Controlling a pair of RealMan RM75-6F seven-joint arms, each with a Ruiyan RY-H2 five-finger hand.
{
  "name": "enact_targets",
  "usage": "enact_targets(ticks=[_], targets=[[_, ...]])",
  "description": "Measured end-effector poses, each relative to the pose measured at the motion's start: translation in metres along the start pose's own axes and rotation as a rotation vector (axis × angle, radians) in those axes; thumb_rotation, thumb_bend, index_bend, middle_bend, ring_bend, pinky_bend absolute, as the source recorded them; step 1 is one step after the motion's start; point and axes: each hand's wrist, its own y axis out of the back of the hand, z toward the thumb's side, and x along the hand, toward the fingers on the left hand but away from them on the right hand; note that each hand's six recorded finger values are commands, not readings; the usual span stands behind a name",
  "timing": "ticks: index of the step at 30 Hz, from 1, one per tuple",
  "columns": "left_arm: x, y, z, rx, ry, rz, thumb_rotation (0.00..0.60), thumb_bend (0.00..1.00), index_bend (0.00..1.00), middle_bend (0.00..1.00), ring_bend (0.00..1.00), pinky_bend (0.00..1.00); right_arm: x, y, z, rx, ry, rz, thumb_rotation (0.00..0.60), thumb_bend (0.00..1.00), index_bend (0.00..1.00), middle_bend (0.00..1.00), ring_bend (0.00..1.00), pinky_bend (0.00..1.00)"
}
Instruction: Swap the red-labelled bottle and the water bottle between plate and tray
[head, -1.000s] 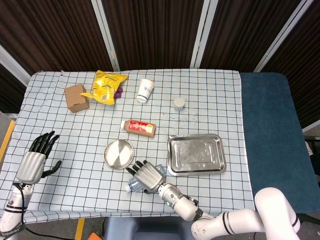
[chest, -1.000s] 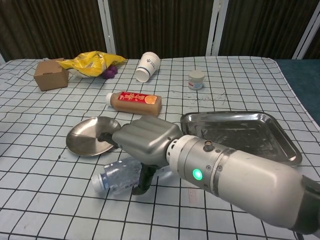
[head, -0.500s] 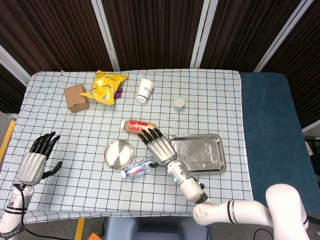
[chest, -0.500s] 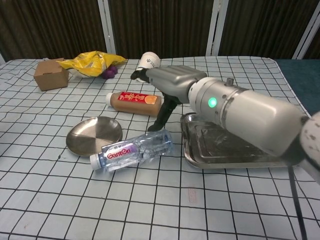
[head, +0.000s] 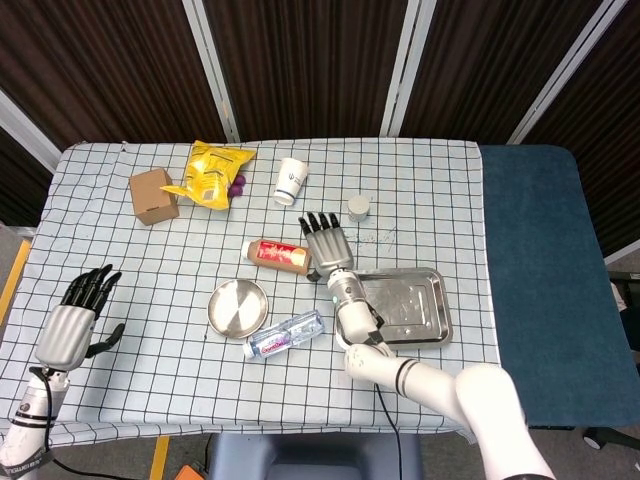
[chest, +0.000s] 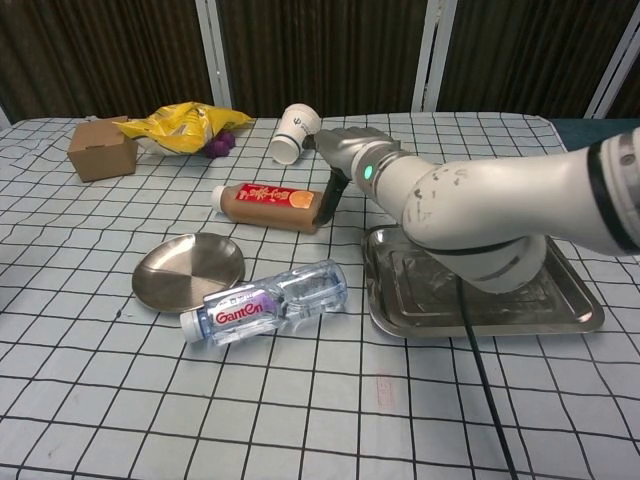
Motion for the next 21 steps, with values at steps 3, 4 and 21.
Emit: enact_targets(ticks=[3, 4, 21], targets=[[0.000, 0.000, -0.002, 0.001, 0.008, -0.005, 0.600, 0.35, 0.00, 0.00, 0.00, 0.10, -0.007, -0.009, 0.014, -0.044, 0.014, 0.034, 0.600, 0.20, 0.17, 0.17, 0.01, 0.15], [0.000, 0.000, -0.003, 0.001, 0.012, -0.007, 0.600, 0.35, 0.00, 0.00, 0.00, 0.10, -0.009, -0.012, 0.018, -0.058, 0.020, 0.044, 0.600, 0.20, 0.17, 0.17, 0.01, 0.15], [-0.001, 0.007, -0.009, -0.005, 0.027, 0.006, 0.600, 0.35, 0.00, 0.00, 0.00, 0.10, -0.012, -0.018, 0.045, -0.110, 0.053, -0.010, 0.600, 0.36, 0.76, 0.62, 0.55, 0.73]])
